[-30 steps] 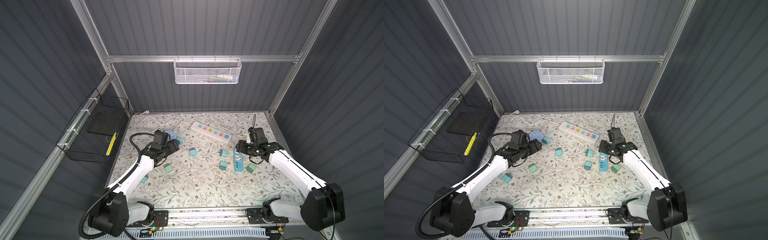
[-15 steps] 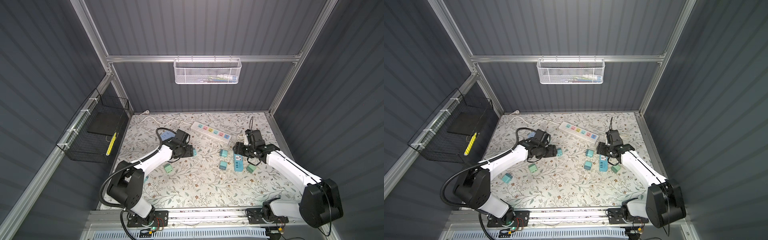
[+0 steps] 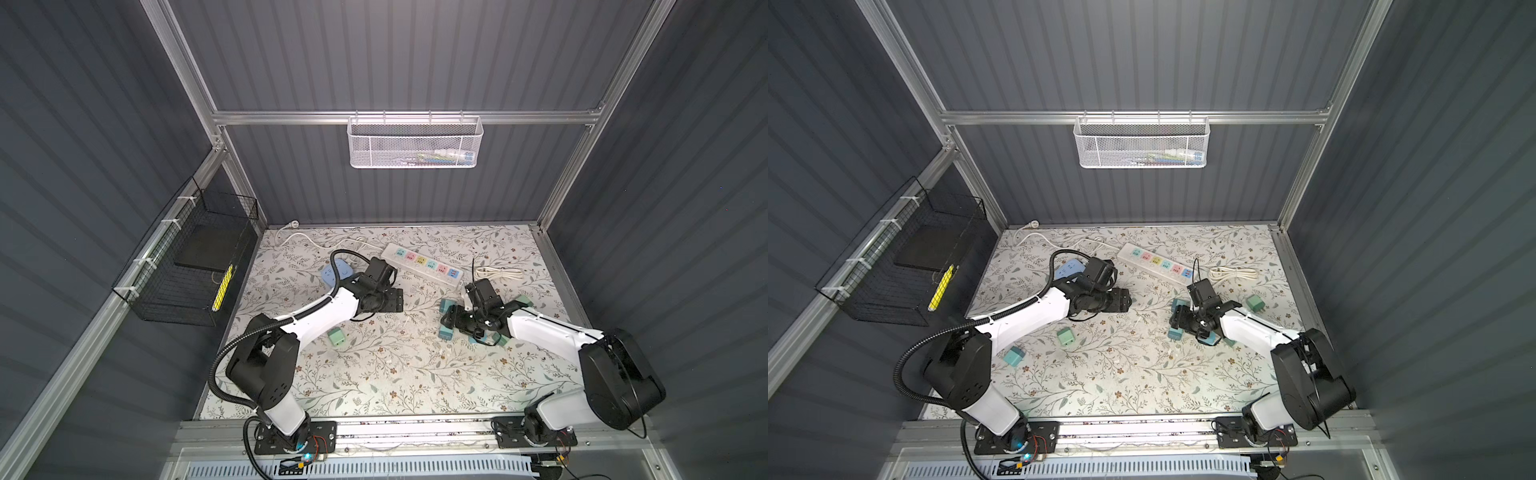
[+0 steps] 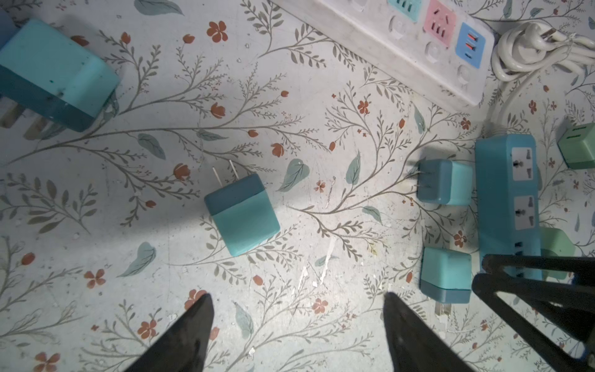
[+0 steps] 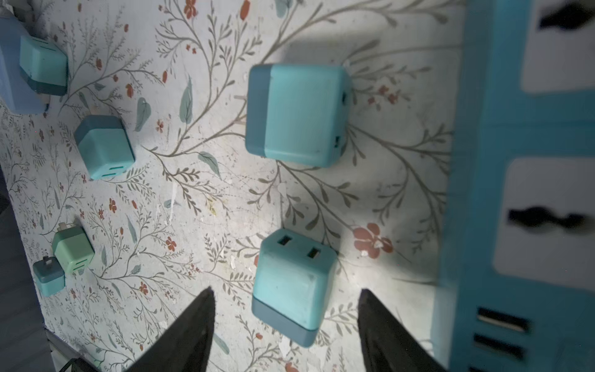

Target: Insert the plug

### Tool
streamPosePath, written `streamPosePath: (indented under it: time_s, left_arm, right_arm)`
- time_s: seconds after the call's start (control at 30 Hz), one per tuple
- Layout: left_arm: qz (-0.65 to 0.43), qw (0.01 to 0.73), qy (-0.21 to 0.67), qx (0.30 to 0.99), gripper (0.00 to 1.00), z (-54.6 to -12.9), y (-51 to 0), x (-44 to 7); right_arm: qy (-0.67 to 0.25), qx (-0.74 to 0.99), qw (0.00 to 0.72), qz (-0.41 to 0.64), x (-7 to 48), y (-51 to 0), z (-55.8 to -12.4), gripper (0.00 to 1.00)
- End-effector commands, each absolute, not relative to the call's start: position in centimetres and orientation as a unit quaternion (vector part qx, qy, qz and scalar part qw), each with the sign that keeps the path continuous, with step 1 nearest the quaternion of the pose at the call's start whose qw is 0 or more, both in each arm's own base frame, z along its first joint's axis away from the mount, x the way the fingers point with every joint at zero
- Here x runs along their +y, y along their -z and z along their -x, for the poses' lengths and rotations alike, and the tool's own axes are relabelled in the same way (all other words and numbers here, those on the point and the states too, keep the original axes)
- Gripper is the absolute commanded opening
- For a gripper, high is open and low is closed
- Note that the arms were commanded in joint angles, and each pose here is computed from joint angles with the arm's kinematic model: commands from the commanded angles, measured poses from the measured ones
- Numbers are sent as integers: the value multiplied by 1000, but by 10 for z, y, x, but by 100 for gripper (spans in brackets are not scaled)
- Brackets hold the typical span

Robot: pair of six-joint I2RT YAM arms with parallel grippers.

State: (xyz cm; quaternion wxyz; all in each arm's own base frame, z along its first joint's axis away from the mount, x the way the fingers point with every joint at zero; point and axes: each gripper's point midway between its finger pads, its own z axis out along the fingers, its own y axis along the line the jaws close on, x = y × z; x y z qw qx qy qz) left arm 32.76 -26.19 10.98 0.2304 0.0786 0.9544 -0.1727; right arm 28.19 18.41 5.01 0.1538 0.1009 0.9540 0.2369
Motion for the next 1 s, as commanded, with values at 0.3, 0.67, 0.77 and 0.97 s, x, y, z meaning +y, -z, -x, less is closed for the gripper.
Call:
streamPosePath:
  time_s: [0.3, 0.67, 0.77, 0.97]
  left_arm:
    - [-100, 246, 183, 947, 84, -327, -125, -264]
    - [-157, 268, 185, 932, 83, -324, -136, -288]
    - [-177, 291, 187, 921, 84, -323, -146, -299]
    - [-211, 317, 152, 912, 86, -322, -146, -317]
  right_arm:
    - [-349, 917, 114, -155, 226, -51, -276, 68]
    - [-260, 939, 195, -111, 193, -85, -284, 71]
    - [-185, 945, 252, -98, 163, -107, -290, 97]
    - [-91, 912, 378, -128, 101, -149, -299, 99]
